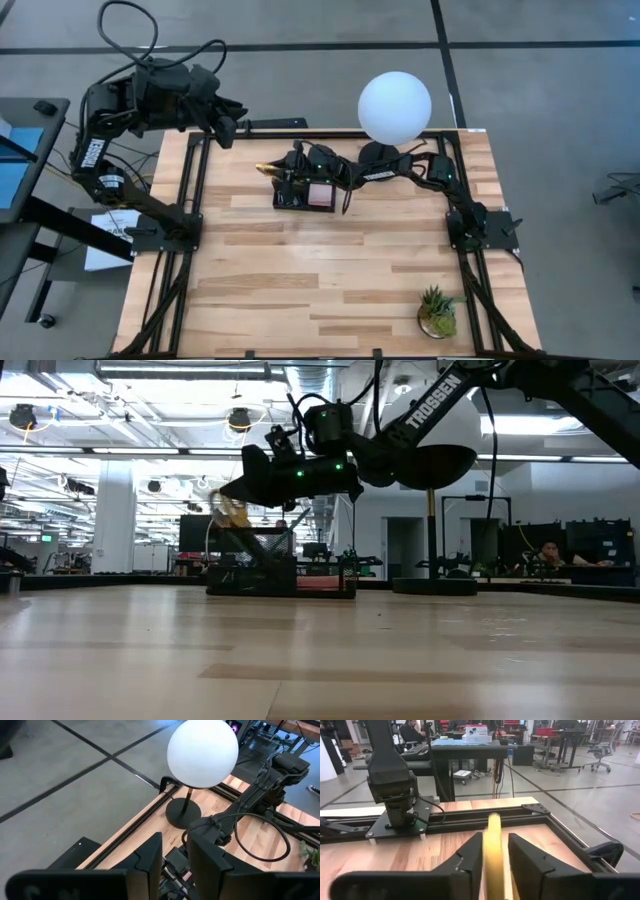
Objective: Pick and place office supplies into organizer
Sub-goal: Put the yellow scissors into the black desk organizer, then return to Home Position
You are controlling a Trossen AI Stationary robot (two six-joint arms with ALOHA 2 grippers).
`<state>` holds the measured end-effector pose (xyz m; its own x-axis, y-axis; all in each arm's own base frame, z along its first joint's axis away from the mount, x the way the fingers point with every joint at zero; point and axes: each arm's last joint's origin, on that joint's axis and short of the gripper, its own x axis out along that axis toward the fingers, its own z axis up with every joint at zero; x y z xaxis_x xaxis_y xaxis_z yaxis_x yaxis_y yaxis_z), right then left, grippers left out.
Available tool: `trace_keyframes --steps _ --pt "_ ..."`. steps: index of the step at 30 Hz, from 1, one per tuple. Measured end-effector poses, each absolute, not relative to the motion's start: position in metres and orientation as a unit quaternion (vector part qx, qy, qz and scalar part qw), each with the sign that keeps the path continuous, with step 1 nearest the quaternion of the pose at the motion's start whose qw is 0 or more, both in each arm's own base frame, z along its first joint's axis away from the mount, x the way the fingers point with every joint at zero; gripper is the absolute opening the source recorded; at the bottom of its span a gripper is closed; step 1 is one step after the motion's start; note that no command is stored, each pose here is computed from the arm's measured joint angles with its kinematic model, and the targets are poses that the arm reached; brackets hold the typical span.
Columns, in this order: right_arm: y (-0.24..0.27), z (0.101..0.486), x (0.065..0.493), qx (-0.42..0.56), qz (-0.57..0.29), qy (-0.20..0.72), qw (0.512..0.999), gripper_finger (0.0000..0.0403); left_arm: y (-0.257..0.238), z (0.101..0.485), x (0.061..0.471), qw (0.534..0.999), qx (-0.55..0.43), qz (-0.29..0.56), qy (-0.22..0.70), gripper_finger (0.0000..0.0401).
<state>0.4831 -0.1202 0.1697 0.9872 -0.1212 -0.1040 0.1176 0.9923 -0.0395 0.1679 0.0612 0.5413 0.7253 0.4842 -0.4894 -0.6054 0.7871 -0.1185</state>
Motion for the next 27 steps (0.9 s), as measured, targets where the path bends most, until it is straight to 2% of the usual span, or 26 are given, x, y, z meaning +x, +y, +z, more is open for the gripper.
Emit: trace_keyframes --steps 10,15,19,24,27 --pt "-0.120 0.173 0.483 -0.024 -0.061 0.036 0.997 0.0135 0.061 0.540 0.167 0.916 -0.143 0.299 0.226 0.0084" --pt "-0.120 0.196 0.481 -0.032 -0.063 -0.009 0.997 0.0145 0.061 0.540 0.167 0.915 -0.144 0.303 0.225 0.0084" --pt "-0.117 0.236 0.471 -0.041 -0.062 -0.050 0.996 0.0145 0.060 0.543 0.162 0.918 -0.144 0.302 0.212 0.0084" --pt "-0.099 0.324 0.440 -0.056 -0.051 -0.136 0.988 0.0139 0.052 0.553 0.137 0.926 -0.138 0.299 0.186 0.0084" --pt "-0.086 0.371 0.409 -0.065 -0.010 -0.128 0.990 0.0136 0.045 0.557 0.115 0.931 -0.108 0.297 0.181 0.0084"
